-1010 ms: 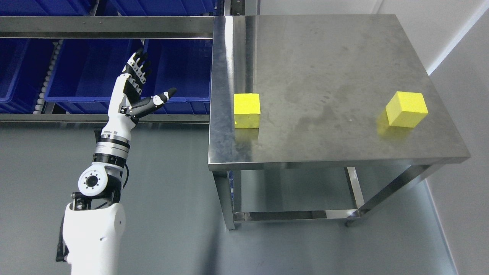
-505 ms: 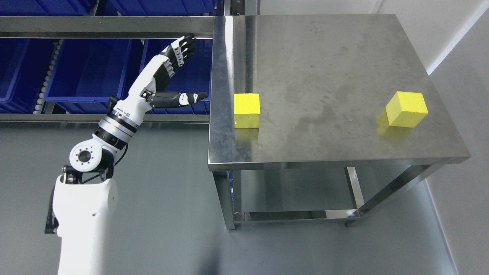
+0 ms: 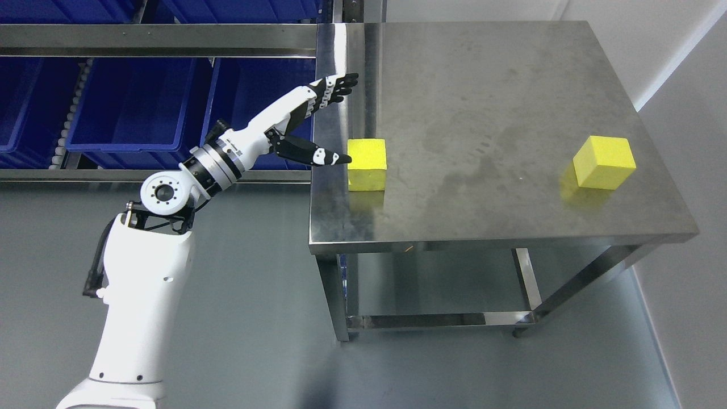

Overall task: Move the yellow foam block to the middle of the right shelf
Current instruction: 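Reach the left hand toward the nearer yellow foam cube on the table, then close the left hand around the yellow foam cube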

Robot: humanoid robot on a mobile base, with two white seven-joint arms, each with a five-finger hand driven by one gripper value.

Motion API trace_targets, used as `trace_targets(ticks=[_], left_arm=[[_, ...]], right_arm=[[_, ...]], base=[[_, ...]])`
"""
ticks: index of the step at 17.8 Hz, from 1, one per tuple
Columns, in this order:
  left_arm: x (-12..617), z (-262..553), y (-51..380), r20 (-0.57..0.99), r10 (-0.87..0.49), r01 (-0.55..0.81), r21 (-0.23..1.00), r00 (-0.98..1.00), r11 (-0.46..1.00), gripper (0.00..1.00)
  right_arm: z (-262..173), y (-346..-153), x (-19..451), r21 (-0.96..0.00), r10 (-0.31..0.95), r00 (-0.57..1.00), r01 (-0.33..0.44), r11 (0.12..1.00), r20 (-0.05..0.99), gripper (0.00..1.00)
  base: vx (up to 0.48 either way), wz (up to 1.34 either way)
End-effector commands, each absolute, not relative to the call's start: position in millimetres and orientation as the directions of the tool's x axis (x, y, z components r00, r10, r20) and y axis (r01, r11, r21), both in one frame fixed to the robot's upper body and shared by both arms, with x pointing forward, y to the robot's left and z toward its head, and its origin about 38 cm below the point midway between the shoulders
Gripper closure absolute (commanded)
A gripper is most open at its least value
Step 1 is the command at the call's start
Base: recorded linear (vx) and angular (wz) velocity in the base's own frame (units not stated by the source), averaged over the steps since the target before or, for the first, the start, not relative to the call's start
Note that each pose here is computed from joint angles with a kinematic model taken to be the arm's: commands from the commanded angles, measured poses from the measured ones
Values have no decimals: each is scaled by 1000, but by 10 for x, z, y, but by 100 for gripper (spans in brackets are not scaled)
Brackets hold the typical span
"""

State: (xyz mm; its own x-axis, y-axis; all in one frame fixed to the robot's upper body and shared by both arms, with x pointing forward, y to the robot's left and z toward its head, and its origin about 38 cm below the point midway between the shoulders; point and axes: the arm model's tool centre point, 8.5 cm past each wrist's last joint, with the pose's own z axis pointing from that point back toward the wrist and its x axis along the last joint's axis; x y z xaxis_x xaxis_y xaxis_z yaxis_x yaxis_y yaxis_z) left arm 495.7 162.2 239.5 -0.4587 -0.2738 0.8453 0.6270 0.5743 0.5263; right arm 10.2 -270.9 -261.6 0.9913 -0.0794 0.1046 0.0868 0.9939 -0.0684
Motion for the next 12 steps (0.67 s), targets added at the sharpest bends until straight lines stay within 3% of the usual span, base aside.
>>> trace_targets(ticks=[1, 9, 12], left_arm=[[5127, 1605, 1109, 865, -411, 801, 452, -287, 392, 2], [5213, 1336, 1047, 829, -511, 835, 436, -227, 336, 2], [5223, 1331, 1071, 834, -506, 833, 431, -220, 347, 11]], right_arm=[[-2605, -2827, 171, -86, -76, 989, 87, 993, 124, 0], [-2605, -2827, 171, -86, -76, 989, 87, 993, 124, 0], [-2605, -2827, 171, -86, -76, 989, 87, 993, 124, 0]], base=[[0, 0], [0, 0], [0, 0]])
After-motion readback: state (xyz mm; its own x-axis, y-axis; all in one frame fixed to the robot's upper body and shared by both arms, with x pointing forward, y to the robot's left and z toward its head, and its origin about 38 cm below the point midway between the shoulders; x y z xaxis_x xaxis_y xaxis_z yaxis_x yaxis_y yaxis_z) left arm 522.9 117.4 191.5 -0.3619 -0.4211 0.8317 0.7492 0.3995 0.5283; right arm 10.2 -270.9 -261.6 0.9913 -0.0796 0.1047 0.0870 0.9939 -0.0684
